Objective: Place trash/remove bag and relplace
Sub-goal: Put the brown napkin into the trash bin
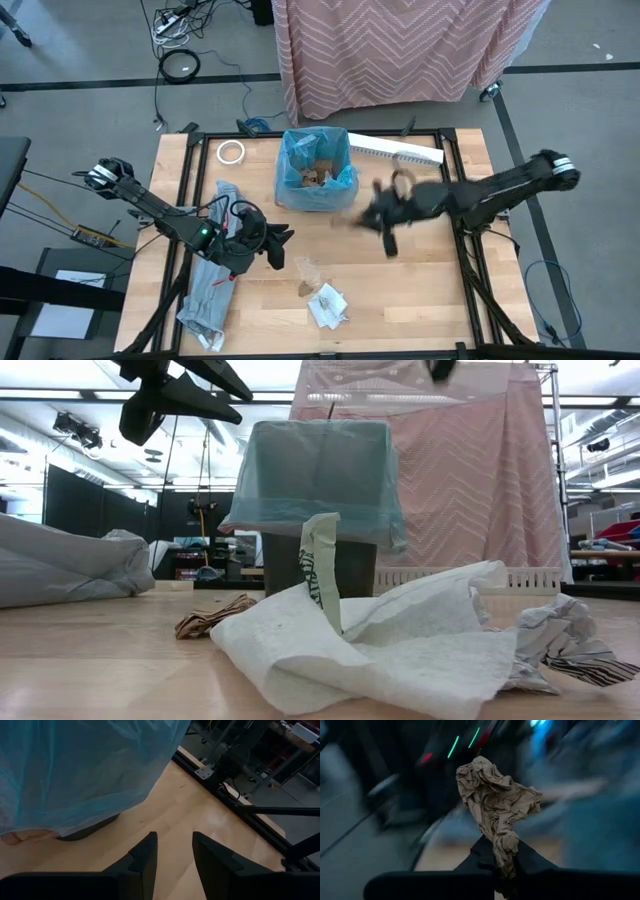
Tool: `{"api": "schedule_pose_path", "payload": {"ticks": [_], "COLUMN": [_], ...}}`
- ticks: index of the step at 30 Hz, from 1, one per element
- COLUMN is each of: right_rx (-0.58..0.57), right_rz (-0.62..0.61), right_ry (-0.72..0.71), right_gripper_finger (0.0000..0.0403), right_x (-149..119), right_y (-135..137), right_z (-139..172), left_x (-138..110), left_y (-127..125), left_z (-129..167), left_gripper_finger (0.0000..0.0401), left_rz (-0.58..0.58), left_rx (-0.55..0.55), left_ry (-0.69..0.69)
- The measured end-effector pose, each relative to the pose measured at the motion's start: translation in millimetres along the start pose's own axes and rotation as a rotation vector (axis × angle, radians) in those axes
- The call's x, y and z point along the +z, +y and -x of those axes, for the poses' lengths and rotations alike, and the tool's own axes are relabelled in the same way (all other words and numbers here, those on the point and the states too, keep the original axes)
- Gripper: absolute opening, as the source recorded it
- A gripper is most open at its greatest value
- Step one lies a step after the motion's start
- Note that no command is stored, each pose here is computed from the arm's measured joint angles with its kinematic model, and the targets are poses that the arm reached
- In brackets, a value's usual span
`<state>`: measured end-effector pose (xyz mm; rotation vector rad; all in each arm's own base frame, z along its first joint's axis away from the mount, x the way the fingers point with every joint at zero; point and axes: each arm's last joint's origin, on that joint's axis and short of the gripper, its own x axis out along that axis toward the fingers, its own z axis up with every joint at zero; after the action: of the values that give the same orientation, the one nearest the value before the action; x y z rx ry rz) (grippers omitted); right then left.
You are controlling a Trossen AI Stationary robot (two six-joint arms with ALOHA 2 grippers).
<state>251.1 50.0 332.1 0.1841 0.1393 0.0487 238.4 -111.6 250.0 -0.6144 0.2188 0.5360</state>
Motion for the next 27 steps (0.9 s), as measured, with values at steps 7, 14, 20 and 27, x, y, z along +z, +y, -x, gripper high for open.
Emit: {"api": "schedule_pose_path", "payload": {"ticks": [7,14,20,27], "right_rx": [-0.281,-0.330,-0.328,-0.353], "right_rz": [0.151,0.159,0.190,0.257], "right_ry": [-0.169,0.072,0.249,0.202], "right_gripper_finger": [0.0008,0.0026,0.0123,0.0281], "right_x": [69.7,56.9,43.7,62.7], "right_y": [-50.3,-103.5,-115.0,-105.3], "right_z": [1.7,-39.3,-53.8,-42.3], "left_x": [0.7,0.8,0.0,-0.5], "left_y": [-1.1,-1.5,-2.1,-2.5], "left_z": [0.0,0.0,0.1,0.2], "left_gripper_finger": [0.0131,0.0131,0.0131,0.0131], "left_rz": [0.012,0.014,0.015,0.015], "left_rx": [-0.007,-0.012,-0.031,-0.043], "left_ry": [-0.005,-0.001,0.029,0.050]}}
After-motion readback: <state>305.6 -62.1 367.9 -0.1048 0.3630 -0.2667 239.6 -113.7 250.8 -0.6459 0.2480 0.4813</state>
